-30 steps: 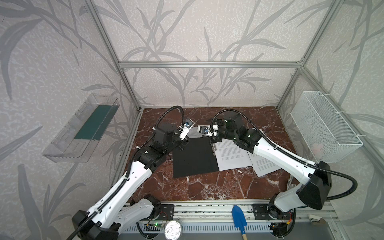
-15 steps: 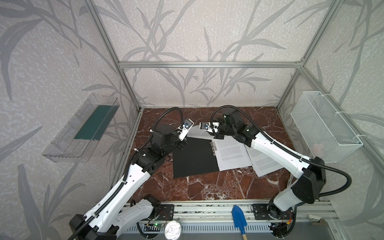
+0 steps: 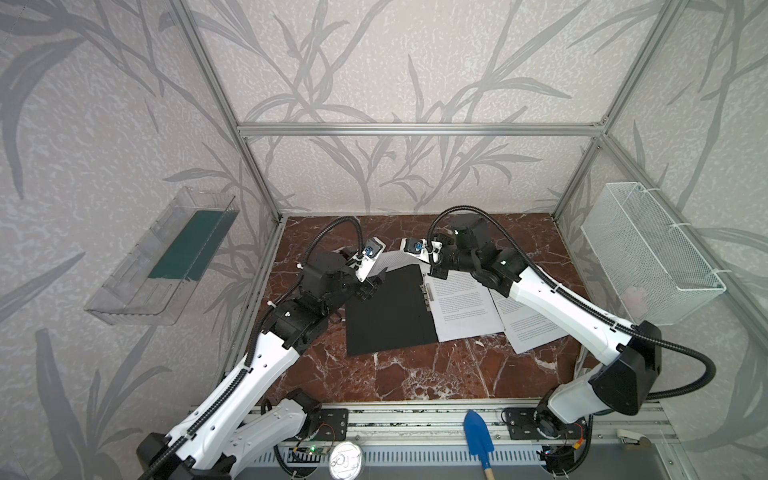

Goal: Put the files into the folder

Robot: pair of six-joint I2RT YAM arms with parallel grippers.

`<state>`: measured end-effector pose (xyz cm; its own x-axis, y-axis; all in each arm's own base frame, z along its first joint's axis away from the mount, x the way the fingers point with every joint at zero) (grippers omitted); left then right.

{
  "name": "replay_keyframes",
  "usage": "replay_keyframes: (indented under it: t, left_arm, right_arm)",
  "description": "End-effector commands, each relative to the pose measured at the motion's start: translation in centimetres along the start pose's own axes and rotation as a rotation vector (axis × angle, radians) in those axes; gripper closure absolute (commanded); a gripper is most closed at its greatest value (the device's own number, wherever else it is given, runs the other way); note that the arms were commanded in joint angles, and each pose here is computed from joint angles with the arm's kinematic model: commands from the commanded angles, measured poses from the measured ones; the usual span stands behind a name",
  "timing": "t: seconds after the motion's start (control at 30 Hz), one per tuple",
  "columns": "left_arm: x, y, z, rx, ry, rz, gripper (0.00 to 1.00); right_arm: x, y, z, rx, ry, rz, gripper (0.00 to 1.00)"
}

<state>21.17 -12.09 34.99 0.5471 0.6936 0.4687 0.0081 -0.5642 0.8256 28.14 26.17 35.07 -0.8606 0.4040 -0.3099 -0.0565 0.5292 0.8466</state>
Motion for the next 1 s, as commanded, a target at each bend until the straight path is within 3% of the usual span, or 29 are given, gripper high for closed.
replay_keyframes:
  t: [0.0,0.2,0.33,0.47,0.67,0.83,0.97]
  left_arm:
    - [1.0,1.3,-1.7,-0.100,0.090,-0.086,0.01]
    - [1.9,1.2,-4.0,-0.144,0.209,-0.305,0.01]
    - [1.6,0.3,-4.9,-0.212,0.222,-0.447,0.01]
    - [0.3,0.6,-4.3,-0.267,0.061,-0.387,0.01]
    - [-0.2,0.6,-2.8,-0.192,-0.009,-0.405,0.01]
    - [-0.6,0.4,-2.3,-0.197,-0.044,-0.418,0.01]
    - [-0.8,0.2,-1.7,-0.184,-0.060,-0.409,0.01]
  right_arm:
    - [-0.4,1.2,-2.0,-0.061,-0.084,0.252,1.00]
    - [0.1,0.9,-4.5,-0.003,-0.263,0.518,1.00]
    - [0.5,-0.2,-6.7,0.044,-0.316,0.613,1.00]
    - [-0.6,-4.1,-8.3,0.075,-0.317,0.812,1.00]
    - [-4.5,-14.8,-8.3,0.218,-0.419,1.126,1.00]
    - [-6.2,-21.7,-5.4,0.390,-0.619,1.095,1.00]
    - [-6.9,-23.3,-3.0,0.424,-0.578,1.092,1.00]
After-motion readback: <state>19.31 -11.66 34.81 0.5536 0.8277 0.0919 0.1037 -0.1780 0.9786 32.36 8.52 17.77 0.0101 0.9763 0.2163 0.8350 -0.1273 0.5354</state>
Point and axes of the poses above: each gripper's point midway between its finger pads, its own z axis out along the fingers, its own x axis along the line the jaws close on, y = z × x, the point moved 10 cm from there along -z, back along the fingers, and after that the axes turned 11 degrees about z, right-handed, at the moved point
